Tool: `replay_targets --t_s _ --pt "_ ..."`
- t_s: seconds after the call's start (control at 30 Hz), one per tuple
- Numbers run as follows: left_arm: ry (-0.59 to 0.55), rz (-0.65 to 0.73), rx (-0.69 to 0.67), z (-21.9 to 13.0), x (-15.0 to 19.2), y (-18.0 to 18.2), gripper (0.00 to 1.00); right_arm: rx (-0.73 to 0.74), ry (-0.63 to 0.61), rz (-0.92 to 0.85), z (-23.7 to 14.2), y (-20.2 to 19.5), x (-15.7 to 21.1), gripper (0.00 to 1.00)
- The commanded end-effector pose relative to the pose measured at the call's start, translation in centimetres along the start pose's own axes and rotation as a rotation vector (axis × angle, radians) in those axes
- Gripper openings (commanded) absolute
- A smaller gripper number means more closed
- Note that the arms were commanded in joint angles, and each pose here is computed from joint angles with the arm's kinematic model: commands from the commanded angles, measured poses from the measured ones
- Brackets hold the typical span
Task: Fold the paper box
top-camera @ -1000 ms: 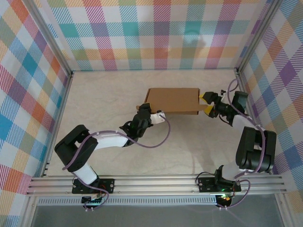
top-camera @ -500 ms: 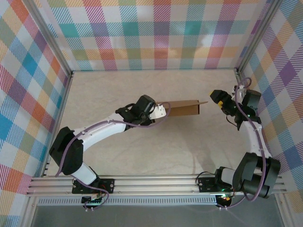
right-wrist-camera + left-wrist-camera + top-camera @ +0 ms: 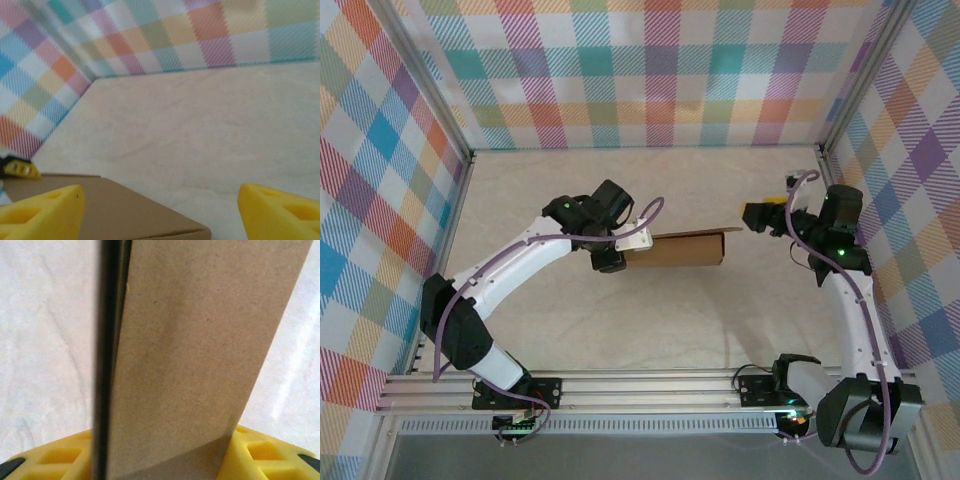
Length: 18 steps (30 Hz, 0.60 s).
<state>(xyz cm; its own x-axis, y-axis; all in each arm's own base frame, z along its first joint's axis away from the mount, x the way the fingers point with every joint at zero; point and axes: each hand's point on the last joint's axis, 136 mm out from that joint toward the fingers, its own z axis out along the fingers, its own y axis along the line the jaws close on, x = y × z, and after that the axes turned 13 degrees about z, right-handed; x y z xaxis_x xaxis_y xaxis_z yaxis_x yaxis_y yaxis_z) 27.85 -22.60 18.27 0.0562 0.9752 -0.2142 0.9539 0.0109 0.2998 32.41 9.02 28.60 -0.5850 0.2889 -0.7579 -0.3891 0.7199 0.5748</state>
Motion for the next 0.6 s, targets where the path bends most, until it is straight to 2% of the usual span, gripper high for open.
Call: replay_targets --t_s 0.0,0.27,0.47,0.57 --pt "0.011 -0.001 0.107 -1.6 1.0 -1.8 0.38 -0.092 0.099 -0.222 -0.5 3.4 1.3 0.79" --pt "0.043 -0.032 0.201 -2.2 2.4 -1.9 0.38 -0.118 0.356 -0.567 -1.1 5.3 4.7 0.77" --pt "0.088 -0.027 0.263 -0.6 3.1 -1.8 0.38 -0.094 0.525 -0.636 -0.4 4.5 5.9 0.67" --pt "0.083 -0.02 0.273 -0.3 2.9 -1.7 0.38 -0.092 0.565 -0.657 0.3 4.3 6.1 0.63"
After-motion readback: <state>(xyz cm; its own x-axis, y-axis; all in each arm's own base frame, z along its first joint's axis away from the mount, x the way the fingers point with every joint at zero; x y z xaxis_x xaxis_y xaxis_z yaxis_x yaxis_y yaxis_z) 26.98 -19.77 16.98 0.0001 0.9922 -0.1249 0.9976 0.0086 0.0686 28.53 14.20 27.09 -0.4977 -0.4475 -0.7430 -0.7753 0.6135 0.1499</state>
